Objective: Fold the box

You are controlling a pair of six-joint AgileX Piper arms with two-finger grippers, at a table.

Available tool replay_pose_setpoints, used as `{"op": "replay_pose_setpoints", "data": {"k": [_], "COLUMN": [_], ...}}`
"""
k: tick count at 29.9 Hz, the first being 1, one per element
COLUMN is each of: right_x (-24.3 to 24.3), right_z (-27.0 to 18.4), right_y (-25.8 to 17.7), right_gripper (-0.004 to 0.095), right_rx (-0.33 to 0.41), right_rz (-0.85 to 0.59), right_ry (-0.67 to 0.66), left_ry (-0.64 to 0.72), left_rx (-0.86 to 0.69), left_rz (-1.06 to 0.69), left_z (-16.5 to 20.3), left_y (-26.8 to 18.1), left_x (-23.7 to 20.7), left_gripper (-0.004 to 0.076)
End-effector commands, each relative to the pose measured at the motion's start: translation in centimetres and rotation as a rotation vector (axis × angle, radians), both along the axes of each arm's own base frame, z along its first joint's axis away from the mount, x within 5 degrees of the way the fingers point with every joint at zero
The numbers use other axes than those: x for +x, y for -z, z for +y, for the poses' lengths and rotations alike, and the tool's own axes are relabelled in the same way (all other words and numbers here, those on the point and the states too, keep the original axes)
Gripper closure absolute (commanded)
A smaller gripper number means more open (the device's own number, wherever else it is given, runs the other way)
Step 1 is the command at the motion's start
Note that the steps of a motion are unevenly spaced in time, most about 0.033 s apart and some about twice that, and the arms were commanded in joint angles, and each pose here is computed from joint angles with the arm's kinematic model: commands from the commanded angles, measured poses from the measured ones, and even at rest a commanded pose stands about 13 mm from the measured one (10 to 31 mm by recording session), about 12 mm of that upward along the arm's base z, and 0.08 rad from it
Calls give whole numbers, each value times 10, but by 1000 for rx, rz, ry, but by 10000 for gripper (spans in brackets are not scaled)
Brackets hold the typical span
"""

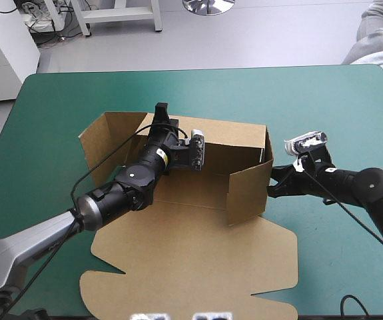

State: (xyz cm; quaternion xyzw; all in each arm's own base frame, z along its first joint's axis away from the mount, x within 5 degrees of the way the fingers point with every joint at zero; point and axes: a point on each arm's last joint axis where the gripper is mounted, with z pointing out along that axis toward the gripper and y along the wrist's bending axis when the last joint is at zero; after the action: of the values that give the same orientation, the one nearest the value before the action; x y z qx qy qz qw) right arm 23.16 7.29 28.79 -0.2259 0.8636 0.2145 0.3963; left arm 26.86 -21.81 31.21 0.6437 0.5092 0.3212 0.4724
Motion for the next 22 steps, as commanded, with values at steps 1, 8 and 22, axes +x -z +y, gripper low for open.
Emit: {"op": "replay_pose_setpoints", "data": {"k": [1, 8, 22], "right_x": [-4, -1, 7], "right_z": [-1, -3, 4], "right_y": [-12, -12, -19], "right_gripper": [927, 927, 924], "right_rx": [51, 38, 61], "right_rz": [-111, -131, -197], "right_ry": [28, 49, -32], "left_ry": [28, -68, -101], "left_rx": [12, 69, 96], "left_rz": [-86, -103, -74], "left_z": [3, 12, 6], "left_y": [-25, -24, -10], "left_x": [-3, 0, 9], "left_gripper": [727, 717, 709]}}
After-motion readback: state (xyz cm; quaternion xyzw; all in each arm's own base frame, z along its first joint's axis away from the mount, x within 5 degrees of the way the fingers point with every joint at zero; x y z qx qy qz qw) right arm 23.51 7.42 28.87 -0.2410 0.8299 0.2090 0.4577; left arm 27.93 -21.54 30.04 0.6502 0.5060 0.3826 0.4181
